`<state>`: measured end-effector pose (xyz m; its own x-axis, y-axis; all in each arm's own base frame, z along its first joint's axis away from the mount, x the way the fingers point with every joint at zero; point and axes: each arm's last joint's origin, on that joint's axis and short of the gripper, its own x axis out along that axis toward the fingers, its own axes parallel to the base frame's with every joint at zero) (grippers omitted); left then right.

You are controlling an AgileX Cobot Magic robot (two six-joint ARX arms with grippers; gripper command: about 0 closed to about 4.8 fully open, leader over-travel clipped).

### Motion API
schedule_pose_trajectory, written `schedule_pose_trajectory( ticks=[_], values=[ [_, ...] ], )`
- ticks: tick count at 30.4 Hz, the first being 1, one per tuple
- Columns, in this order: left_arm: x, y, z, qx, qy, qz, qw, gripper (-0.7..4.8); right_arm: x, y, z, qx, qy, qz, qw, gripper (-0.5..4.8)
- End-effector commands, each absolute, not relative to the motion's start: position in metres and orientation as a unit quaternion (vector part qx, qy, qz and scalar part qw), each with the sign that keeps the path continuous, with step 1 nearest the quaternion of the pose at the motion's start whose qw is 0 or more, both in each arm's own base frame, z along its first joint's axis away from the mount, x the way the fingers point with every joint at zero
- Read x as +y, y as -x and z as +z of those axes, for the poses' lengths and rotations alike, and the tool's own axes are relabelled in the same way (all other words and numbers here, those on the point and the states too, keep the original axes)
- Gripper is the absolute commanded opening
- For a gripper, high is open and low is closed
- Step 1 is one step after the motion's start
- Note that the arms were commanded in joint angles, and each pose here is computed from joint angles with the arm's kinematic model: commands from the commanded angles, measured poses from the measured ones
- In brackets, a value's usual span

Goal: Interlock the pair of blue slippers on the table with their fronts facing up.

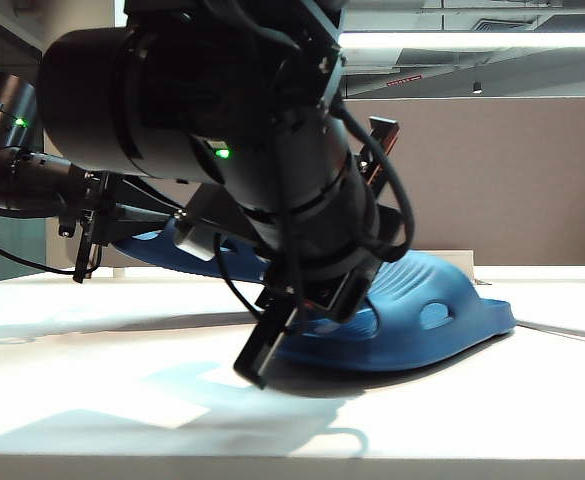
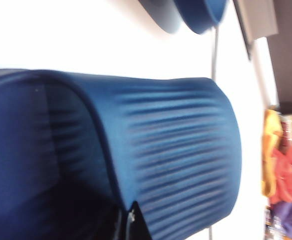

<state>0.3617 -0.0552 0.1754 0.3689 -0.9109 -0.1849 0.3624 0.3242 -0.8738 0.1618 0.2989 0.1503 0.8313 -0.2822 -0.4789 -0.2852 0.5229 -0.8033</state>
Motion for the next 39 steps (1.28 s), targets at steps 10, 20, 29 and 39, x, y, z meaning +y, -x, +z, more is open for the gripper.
schedule_pose_trajectory(
  ticks=[10, 20, 29, 39],
  values=[
    [-0.053, -0.362, 0.180, 0.344, 0.377, -0.444, 0.736, -0.06, 0.289, -0.157, 0.193, 0.262, 0.442, -0.008, 0.858, -0.01],
    [-0.052, -0.362, 0.180, 0.343, 0.377, -0.445, 0.736, -0.06, 0.272, -0.149, 0.234, 0.259, 0.475, 0.044, 0.840, -0.01],
    [-0.049, -0.362, 0.180, 0.344, 0.379, -0.448, 0.733, -0.06, 0.264, -0.146, 0.265, 0.218, 0.490, 0.067, 0.841, -0.01],
    [-0.045, -0.362, 0.179, 0.348, 0.382, -0.453, 0.726, -0.06, 0.233, -0.155, 0.300, 0.219, 0.464, 0.105, 0.852, -0.01]
  ],
)
